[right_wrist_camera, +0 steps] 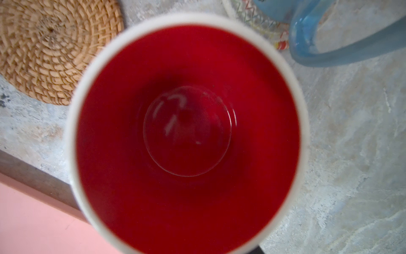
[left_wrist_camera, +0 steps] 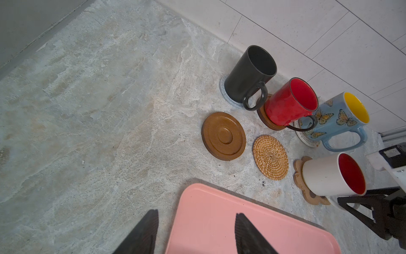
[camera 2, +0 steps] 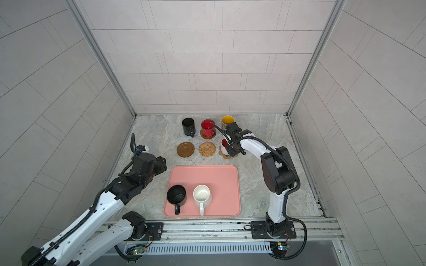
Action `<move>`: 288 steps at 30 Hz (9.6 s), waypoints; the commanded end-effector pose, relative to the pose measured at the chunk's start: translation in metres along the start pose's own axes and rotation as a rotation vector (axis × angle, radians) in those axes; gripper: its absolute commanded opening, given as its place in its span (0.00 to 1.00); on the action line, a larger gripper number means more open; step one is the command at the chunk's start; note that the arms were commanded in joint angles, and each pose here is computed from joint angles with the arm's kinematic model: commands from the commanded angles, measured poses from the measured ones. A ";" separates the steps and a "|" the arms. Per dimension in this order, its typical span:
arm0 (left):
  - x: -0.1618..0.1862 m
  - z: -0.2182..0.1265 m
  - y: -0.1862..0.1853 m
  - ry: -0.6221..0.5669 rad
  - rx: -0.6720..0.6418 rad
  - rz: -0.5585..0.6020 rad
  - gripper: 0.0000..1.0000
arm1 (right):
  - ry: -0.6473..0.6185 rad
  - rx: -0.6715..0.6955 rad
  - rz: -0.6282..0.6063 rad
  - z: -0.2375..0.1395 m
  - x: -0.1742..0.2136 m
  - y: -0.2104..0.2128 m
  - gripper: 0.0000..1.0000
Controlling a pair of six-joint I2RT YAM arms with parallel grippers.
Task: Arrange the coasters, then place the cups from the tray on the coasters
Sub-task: 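Lower the red-inside mug onto the paw-shaped cork coaster with the right gripper, then open the right gripper and lift it off the red-inside mug, then move the right gripper back over the white mug on the pink tray, then lower the right gripper into the white mug on the tray, then close the right gripper on the white mug's rim, then lift the white mug off the tray and carry it toward the woven rattan coaster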
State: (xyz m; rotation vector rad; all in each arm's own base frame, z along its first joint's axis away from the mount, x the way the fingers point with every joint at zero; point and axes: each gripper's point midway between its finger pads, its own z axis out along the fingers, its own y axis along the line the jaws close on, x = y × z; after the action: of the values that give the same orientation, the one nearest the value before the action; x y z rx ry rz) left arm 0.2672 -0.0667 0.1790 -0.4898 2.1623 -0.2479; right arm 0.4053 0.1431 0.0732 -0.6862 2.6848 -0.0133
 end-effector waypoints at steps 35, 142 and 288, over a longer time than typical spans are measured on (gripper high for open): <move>-0.008 -0.007 0.006 -0.049 -0.003 -0.028 0.62 | -0.031 0.003 0.023 -0.032 0.011 -0.002 0.68; 0.010 0.005 0.010 0.010 -0.021 -0.016 0.62 | 0.139 -0.133 0.301 -0.139 0.140 0.253 0.64; -0.003 -0.001 0.011 -0.031 -0.042 0.001 0.69 | -0.200 -0.014 0.072 -0.112 0.029 0.216 0.09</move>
State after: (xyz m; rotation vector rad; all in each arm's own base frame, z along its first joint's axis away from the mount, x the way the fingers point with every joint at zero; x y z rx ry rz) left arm 0.2653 -0.0628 0.1690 -0.4949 2.1685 -0.2201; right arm 0.2199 0.3057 0.1108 -0.5971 2.6285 0.0483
